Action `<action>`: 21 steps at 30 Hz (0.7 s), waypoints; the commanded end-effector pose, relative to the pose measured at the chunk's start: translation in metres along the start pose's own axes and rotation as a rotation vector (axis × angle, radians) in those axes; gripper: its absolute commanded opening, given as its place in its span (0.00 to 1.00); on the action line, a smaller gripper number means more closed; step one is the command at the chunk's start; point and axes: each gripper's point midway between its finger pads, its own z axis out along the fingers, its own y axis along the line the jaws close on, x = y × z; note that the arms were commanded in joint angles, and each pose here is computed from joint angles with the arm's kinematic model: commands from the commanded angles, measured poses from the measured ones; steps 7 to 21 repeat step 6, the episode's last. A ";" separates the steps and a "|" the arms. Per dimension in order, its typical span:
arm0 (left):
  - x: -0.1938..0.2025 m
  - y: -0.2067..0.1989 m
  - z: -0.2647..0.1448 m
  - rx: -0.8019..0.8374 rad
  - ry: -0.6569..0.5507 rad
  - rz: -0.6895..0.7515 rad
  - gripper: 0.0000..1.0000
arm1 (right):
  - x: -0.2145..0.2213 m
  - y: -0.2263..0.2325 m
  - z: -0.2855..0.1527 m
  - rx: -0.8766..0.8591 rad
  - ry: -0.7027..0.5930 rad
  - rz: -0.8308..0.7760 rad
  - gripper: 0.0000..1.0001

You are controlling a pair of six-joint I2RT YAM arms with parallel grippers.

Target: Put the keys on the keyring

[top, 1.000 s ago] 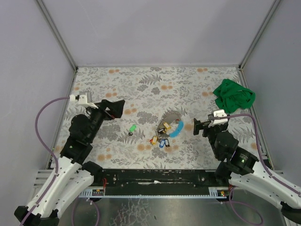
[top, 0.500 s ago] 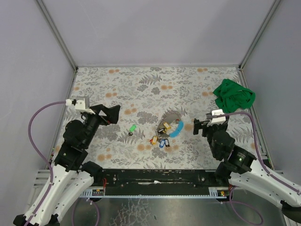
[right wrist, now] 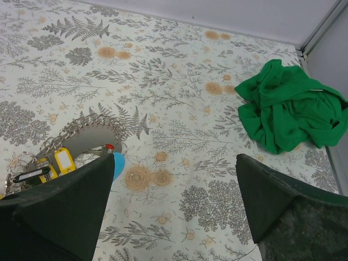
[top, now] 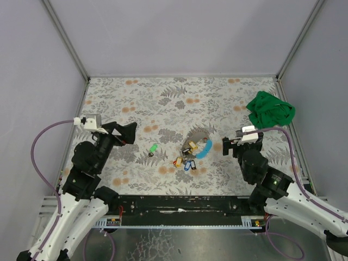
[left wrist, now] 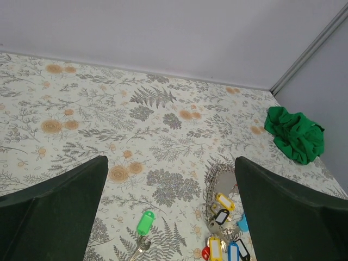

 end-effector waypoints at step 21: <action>0.004 0.009 0.005 -0.048 0.021 -0.009 1.00 | -0.018 -0.007 0.000 0.044 -0.035 0.052 0.99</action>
